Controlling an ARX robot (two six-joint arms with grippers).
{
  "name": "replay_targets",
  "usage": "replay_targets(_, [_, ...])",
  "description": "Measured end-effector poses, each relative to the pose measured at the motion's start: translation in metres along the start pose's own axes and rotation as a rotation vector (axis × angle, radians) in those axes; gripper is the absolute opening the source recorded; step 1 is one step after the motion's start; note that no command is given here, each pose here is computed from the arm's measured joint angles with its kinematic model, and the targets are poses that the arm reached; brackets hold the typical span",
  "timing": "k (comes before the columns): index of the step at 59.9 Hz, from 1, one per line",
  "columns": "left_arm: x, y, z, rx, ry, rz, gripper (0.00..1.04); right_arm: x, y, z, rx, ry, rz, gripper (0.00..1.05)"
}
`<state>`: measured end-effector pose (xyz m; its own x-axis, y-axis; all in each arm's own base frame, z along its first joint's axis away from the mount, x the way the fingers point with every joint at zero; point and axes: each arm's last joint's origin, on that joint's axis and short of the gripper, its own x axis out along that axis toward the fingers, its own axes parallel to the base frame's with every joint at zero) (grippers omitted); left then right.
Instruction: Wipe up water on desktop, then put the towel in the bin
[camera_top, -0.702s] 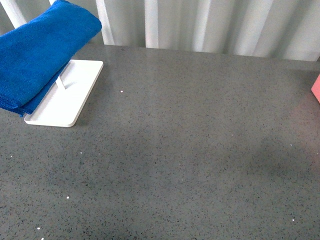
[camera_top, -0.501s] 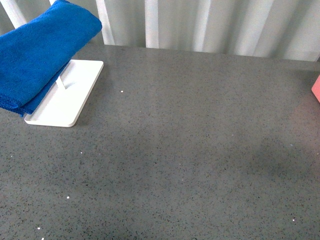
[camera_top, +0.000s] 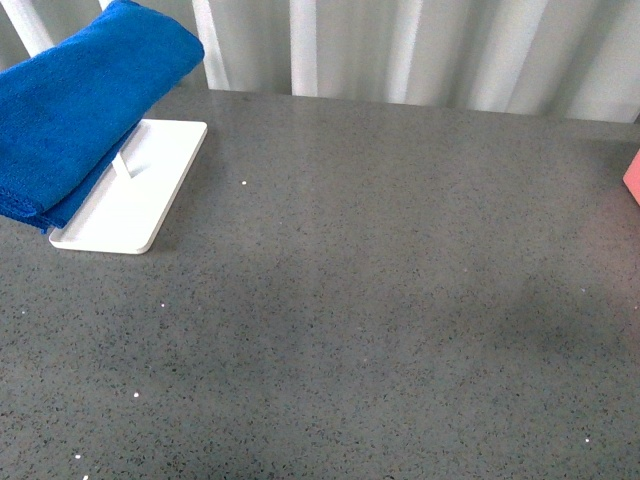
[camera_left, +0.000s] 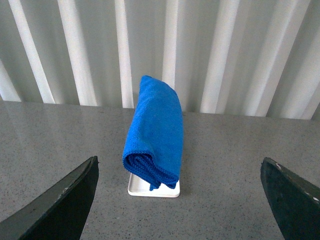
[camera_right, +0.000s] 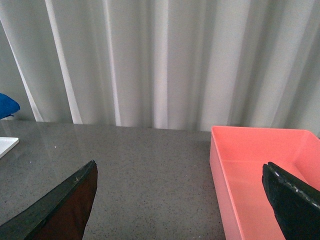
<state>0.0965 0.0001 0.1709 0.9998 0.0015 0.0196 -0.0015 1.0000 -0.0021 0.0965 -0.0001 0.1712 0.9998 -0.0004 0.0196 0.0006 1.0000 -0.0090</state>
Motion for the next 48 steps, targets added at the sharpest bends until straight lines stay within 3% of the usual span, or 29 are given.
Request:
replay_targets(40, [0.0, 0.0, 0.0001, -0.001, 0.0, 0.001, 0.98, 0.0, 0.0, 0.0, 0.0, 0.0, 0.0, 0.98])
replay_targets(48, [0.0033, -0.0046, 0.0022, -0.194, 0.315, 0.158, 0.98, 0.0, 0.0, 0.0, 0.0, 0.0, 0.0, 0.98])
